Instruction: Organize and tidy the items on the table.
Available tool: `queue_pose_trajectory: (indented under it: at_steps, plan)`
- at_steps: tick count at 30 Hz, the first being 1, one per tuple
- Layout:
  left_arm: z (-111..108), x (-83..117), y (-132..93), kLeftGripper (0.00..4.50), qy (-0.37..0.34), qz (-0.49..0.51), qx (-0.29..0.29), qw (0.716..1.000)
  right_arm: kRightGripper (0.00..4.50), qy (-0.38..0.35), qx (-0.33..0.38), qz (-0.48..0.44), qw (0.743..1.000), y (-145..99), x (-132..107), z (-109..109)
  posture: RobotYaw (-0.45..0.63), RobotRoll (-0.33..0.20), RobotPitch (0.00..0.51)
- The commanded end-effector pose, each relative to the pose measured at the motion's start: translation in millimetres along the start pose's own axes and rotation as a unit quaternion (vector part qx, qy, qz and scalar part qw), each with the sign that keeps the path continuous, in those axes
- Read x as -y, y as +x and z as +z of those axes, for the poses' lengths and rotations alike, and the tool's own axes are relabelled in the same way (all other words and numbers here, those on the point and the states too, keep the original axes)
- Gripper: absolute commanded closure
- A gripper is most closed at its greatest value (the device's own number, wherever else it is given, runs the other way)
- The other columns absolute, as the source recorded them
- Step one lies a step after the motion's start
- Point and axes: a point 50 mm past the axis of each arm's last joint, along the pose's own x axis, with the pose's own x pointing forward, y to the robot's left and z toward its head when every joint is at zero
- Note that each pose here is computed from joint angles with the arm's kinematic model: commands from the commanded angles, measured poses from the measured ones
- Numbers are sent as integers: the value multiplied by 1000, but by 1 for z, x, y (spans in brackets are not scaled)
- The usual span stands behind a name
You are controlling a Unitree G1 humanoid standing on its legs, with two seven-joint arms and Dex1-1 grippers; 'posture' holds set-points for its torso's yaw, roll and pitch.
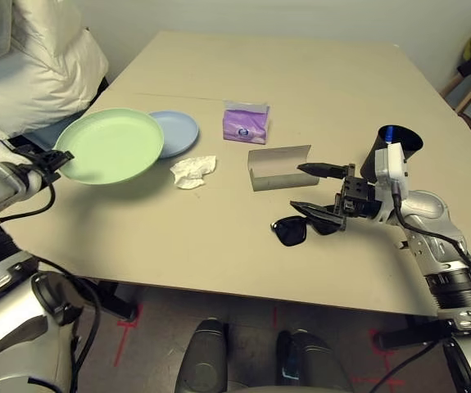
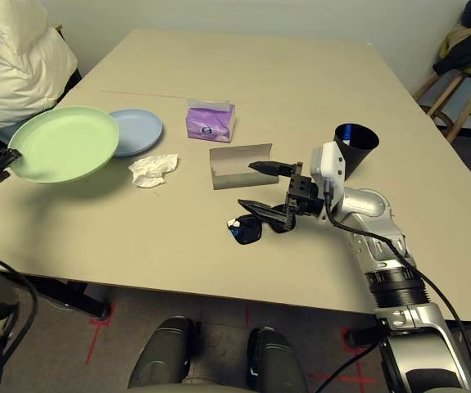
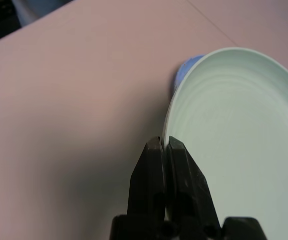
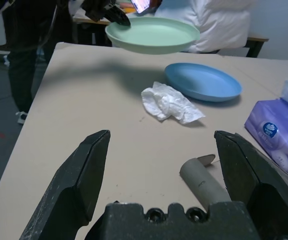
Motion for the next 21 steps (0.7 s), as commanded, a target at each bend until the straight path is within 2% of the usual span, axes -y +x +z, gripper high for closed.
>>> queue_pose_trajectory:
  at_steps: [1,8,15,21]
  plan:
    - [0,12,17,4460,9,9,0,1000,0,-3,6,-12,1000,-1,5,3,240,0,59]
    - [19,38,46,4460,-13,27,36,999,0,7,5,-48,999,1,10,2,229,0,64]
    - [12,48,58,4460,-15,39,41,998,0,19,-1,-131,991,5,20,1,220,0,65]
    - [8,51,63,4460,-29,53,49,997,0,7,14,-143,990,13,18,5,226,0,66]
